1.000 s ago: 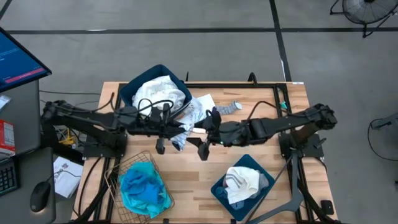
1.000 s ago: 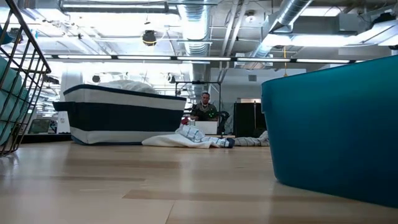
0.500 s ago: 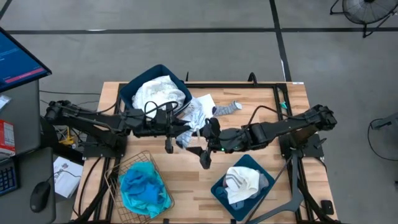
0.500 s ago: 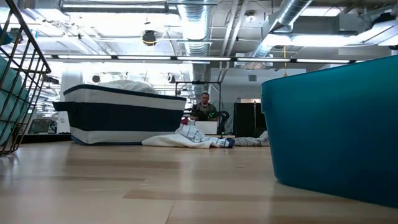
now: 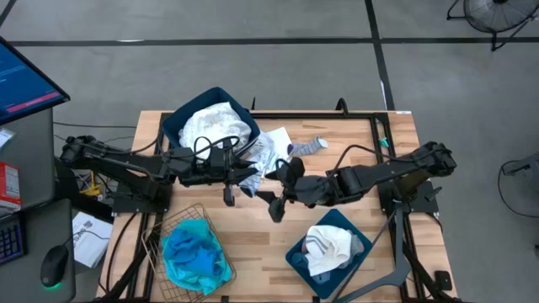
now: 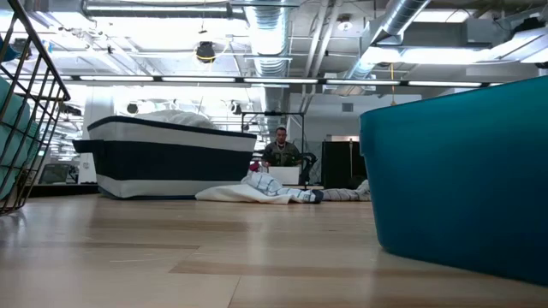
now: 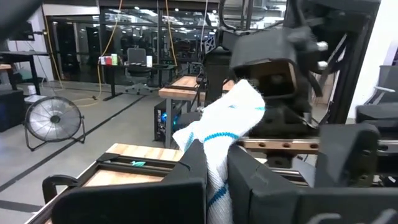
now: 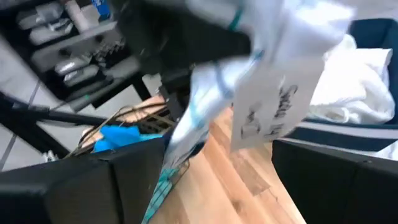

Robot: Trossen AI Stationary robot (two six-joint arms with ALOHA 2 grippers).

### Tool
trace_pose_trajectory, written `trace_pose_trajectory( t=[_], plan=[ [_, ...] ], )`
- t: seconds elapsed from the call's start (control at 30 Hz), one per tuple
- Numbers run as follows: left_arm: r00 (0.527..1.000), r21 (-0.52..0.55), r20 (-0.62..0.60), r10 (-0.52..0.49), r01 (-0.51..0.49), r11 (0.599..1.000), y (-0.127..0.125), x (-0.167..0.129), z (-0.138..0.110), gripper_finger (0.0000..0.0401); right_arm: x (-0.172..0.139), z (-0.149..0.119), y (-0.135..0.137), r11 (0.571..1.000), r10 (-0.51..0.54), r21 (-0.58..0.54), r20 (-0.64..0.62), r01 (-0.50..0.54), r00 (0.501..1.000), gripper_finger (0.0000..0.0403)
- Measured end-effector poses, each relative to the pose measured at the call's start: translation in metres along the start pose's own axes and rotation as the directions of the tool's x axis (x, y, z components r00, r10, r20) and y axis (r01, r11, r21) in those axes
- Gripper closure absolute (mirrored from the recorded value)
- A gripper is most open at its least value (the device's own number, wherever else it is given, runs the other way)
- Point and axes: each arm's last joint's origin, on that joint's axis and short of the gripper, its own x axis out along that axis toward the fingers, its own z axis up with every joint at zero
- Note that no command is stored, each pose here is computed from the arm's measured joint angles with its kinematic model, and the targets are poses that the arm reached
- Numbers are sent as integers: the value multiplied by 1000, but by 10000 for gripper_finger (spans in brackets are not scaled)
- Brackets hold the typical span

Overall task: Pick & Place Cloths
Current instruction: Put the bottom white patterned sock into the blue bin

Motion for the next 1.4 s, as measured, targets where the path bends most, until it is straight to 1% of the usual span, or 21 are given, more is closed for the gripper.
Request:
trace_pose_trajectory(
  t=[0.27, 0.43, 0.53, 0.6, 0.67, 0.73, 0.83, 0.87, 0.9, 1.0, 1.1, 1.23, 1.33, 1.4],
  plan=[
    [1000, -7, 3, -1, 1, 1000, 0, 0, 0, 396, 8, 9, -12, 999, -32, 25, 23, 32, 999, 112],
    [1000, -49, 7, -28, 28, 998, -1, 0, 1, 396, 12, 13, -21, 998, -56, 36, 30, 55, 998, 112],
    [999, -51, 10, -32, 33, 998, -1, 0, 1, 396, 14, 15, -23, 998, -64, 16, 33, 64, 997, 124],
    [999, -53, 16, -34, 35, 998, -1, 0, 2, 396, 14, 15, -23, 998, -64, 8, 33, 64, 997, 147],
    [999, -57, 30, -34, 36, 998, -1, 0, 3, 396, 14, 15, -23, 998, -65, -5, 34, 65, 997, 187],
    [999, -58, 33, -35, 36, 998, -1, 0, 3, 396, 14, 15, -24, 998, -64, -16, 33, 65, 997, 243],
    [999, -58, 33, -34, 36, 998, -1, 0, 3, 395, 14, 15, -24, 997, -65, -33, 34, 66, 997, 354],
    [999, -58, 34, -34, 36, 998, -1, 0, 3, 395, 14, 16, -24, 997, -63, -46, 37, 65, 997, 377],
    [999, -58, 34, -34, 35, 998, -1, 0, 3, 395, 14, 16, -23, 997, -58, -51, 45, 60, 997, 386],
    [999, -58, 35, -34, 36, 998, -1, 0, 4, 395, 13, 19, -19, 999, -35, -37, 80, 38, 996, 395],
    [999, -59, 37, -34, 37, 998, -1, 0, 4, 395, 11, 19, -16, 999, -21, -39, 89, 24, 996, 399],
    [999, -57, 35, -24, 26, 998, -1, 0, 3, 395, 7, 15, -9, 999, -3, -35, 80, 6, 997, 401],
    [999, -56, 33, -19, 21, 998, -1, 0, 3, 395, 2, 8, -2, 1000, 10, -24, 49, -9, 999, 401],
    [999, -53, 33, -19, 21, 998, -1, 0, 3, 394, -2, 1, 2, 1000, -4, -13, 26, 4, 1000, 402]
  ],
)
